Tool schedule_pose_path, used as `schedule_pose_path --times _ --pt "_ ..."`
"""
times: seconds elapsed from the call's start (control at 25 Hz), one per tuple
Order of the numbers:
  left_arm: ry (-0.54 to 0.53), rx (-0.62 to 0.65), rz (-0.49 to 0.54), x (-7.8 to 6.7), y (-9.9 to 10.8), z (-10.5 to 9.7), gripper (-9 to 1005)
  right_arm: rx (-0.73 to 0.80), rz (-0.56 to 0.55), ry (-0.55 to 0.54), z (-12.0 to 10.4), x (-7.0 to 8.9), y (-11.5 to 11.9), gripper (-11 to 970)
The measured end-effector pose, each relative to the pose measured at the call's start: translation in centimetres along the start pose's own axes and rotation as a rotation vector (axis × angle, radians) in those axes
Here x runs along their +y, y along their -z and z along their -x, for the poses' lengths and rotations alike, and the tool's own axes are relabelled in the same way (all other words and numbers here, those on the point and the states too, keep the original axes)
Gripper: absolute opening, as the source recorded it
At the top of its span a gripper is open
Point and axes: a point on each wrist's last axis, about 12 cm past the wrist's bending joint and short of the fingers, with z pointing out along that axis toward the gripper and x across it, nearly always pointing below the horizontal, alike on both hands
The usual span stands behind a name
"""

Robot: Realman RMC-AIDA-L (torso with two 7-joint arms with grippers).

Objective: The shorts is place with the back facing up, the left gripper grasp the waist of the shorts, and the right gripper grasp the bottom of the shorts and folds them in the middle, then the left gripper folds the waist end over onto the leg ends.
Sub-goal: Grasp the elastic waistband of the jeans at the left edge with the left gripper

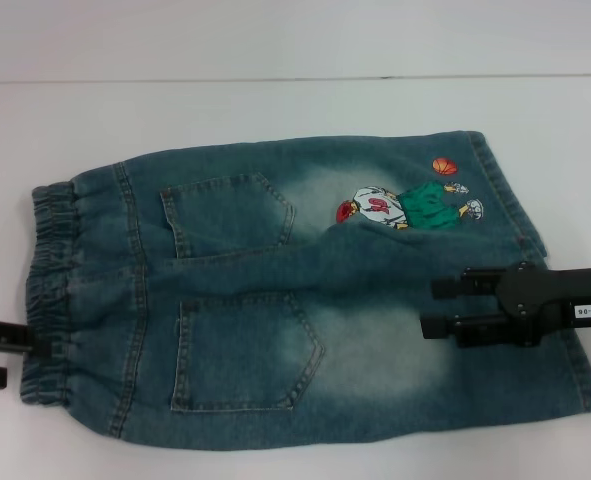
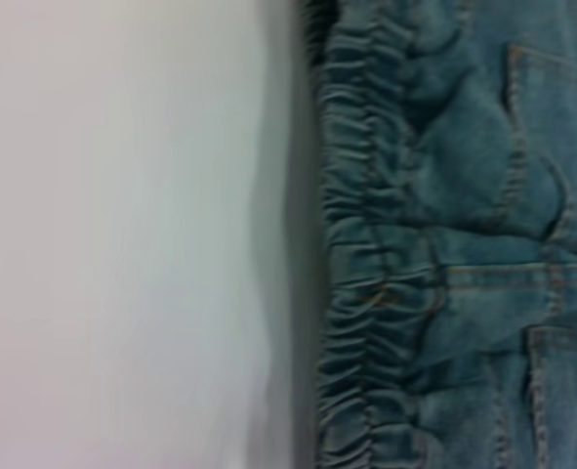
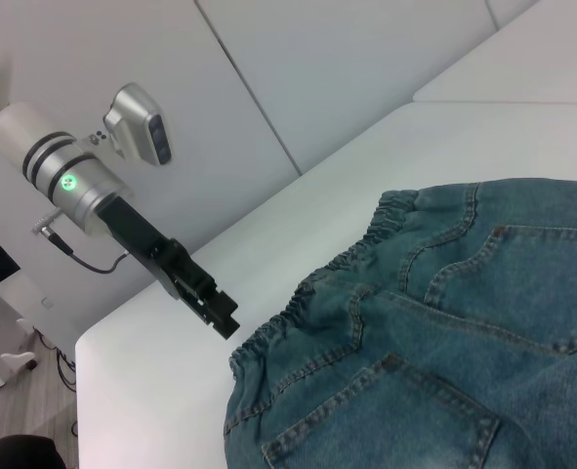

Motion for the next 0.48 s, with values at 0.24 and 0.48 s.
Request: schedule_pose_path --times 0.24,0.48 --pt "-0.012 0.025 0.033 0.1 -0.3 -0.1 811 0.0 0.001 0.002 0.1 0.0 -0.1 801" --pt "-0.035 0.056 0.047 -0.3 -1.2 -0.2 811 0.0 0.0 0.003 0.1 0.0 -0.1 800"
